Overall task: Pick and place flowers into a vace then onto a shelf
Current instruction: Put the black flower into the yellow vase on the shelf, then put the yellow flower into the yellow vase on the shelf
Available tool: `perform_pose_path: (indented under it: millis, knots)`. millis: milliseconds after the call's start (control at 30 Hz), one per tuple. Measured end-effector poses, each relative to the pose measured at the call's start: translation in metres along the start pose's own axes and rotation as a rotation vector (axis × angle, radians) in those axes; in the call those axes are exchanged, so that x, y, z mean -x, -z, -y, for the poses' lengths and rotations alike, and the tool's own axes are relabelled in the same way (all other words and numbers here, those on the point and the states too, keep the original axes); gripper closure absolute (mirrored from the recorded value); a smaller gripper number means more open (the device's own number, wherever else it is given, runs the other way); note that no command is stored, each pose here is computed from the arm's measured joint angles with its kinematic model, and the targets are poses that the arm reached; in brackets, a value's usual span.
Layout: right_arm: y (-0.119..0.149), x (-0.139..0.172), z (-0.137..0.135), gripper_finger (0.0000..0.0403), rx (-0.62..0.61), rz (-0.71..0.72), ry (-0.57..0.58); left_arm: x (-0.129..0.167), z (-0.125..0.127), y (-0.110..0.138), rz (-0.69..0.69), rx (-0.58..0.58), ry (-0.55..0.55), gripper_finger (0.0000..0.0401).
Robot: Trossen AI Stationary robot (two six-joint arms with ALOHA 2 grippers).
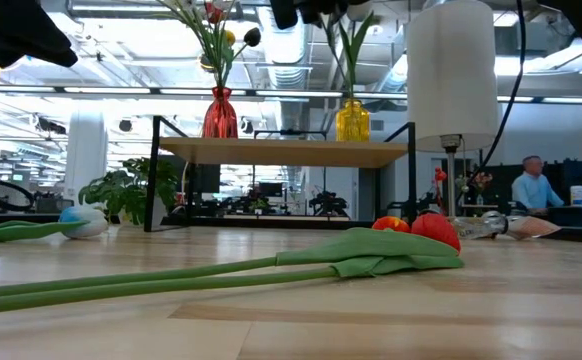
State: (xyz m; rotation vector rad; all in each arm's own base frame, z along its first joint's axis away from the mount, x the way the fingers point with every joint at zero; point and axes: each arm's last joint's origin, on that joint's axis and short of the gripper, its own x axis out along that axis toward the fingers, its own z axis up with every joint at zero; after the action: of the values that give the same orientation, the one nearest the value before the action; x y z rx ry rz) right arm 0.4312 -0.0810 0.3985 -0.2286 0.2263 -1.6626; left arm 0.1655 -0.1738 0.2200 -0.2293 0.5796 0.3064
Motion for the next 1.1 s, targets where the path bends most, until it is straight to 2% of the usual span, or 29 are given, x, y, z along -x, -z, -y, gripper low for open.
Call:
perform_pose_path:
  millis: [267, 467, 833, 1100]
  knots:
    - [0.0, 0.015, -0.001, 0.0212, -0.004, -0.01, -0.02, 0.0, 0.0, 0.0, 0.0, -0.001, 0.0, 0.033]
    - [0.0, 0.036, -0.001, 0.0181, -0.004, 0.003, -0.068, 0.0, 0.0, 0.0, 0.0, -0.005, 0.0, 0.033]
    - [0.0, 0.082, 0.001, 0.0176, 0.02, 0.04, -0.17, 0.0, 0.0, 0.0, 0.001, -0.005, -0.001, 0.033]
    - [-0.002, 0.138, 0.013, 0.0177, 0.045, 0.133, -0.322, 0.0, 0.0, 0.0, 0.001, -0.005, -0.001, 0.033]
